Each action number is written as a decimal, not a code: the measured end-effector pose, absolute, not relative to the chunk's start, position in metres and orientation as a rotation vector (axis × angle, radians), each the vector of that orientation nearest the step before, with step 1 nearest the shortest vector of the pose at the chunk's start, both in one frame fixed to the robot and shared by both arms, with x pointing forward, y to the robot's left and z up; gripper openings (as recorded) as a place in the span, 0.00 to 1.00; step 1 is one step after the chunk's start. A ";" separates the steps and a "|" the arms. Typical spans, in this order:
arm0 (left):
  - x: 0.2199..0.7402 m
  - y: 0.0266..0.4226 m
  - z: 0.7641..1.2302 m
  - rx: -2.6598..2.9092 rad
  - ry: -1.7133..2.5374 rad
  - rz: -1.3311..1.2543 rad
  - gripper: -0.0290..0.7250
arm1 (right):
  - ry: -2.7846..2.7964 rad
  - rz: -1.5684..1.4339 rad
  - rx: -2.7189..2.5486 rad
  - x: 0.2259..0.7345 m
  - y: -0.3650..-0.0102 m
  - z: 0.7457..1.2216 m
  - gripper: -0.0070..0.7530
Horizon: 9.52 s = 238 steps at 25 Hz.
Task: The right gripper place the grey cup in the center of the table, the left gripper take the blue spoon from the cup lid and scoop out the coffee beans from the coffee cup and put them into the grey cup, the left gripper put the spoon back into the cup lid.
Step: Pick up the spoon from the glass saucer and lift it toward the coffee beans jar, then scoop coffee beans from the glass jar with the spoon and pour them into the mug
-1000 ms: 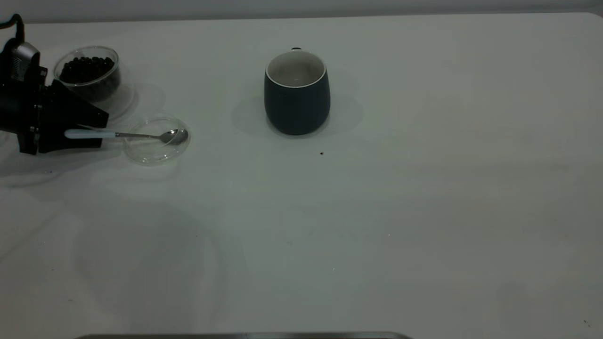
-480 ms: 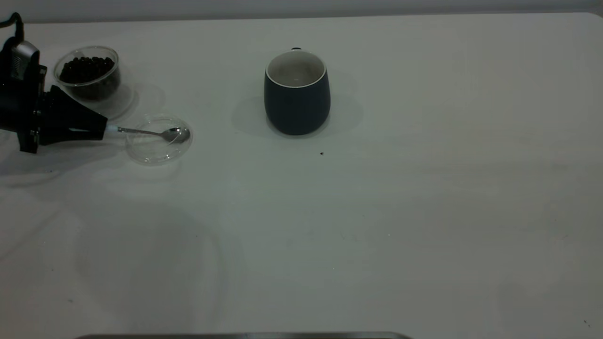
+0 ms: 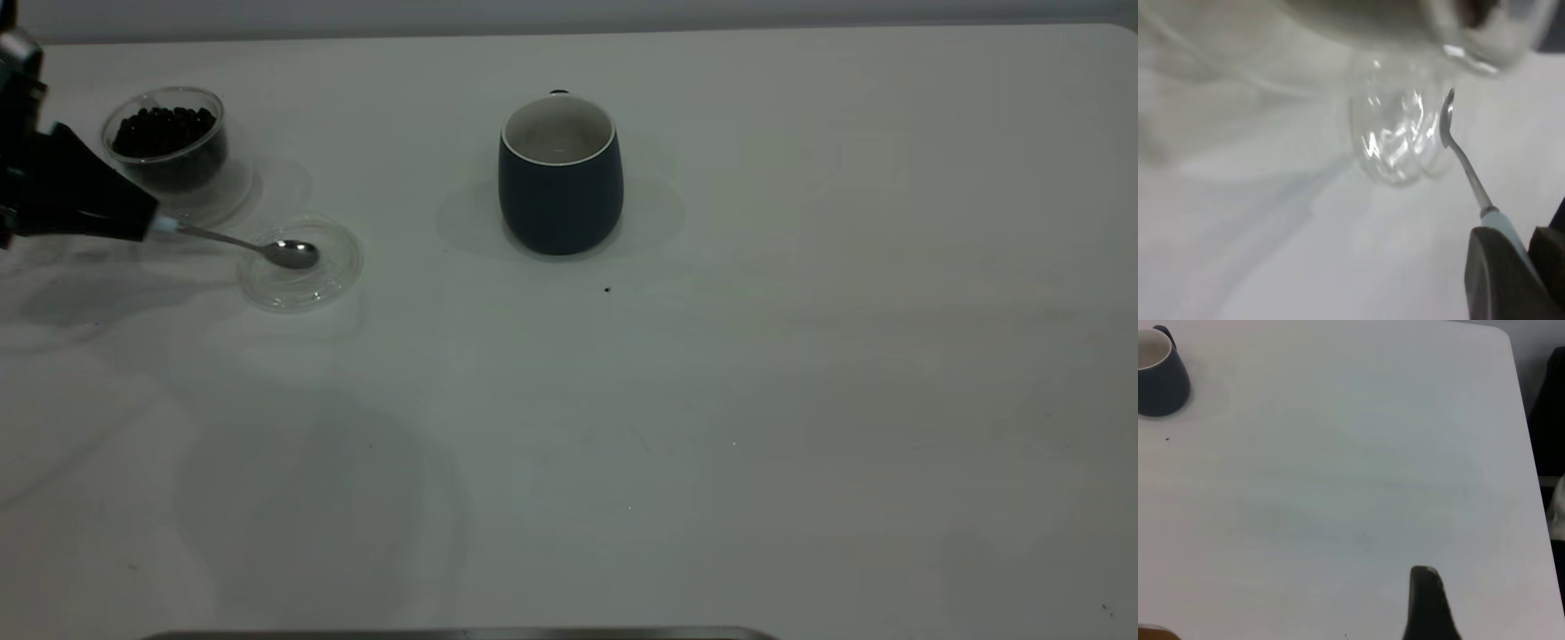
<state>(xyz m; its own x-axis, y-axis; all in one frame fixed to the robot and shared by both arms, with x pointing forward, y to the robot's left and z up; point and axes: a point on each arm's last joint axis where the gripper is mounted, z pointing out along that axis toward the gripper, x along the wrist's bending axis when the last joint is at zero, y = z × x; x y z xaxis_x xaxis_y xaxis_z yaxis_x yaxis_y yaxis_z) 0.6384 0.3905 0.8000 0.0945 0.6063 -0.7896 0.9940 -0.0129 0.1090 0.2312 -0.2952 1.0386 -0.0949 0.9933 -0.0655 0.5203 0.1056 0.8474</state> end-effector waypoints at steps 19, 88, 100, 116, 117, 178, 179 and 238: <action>0.639 0.414 0.944 1.985 1.687 -0.180 0.20 | 1.704 0.882 1.493 0.231 -0.295 1.039 0.62; 0.642 0.460 0.834 1.404 1.765 -0.399 0.20 | 1.704 0.882 1.493 0.231 -0.295 1.039 0.62; 0.631 0.476 0.821 1.238 1.740 -0.487 0.20 | 1.704 0.882 1.493 0.231 -0.295 1.039 0.62; 0.633 0.468 0.788 1.101 1.719 -0.550 0.20 | 1.704 0.882 1.493 0.231 -0.295 1.039 0.62; 0.633 0.466 0.786 1.103 1.714 -0.558 0.20 | 1.704 0.882 1.493 0.231 -0.295 1.039 0.62; 0.654 0.427 0.819 1.167 1.619 -0.599 0.20 | 1.704 0.882 1.493 0.231 -0.295 1.039 0.62; 0.656 0.422 0.819 1.172 1.613 -0.605 0.20 | 1.704 0.882 1.493 0.231 -0.295 1.039 0.62; 0.681 0.232 0.816 1.705 1.077 -0.468 0.20 | 1.704 0.882 1.494 0.231 -0.295 1.039 0.62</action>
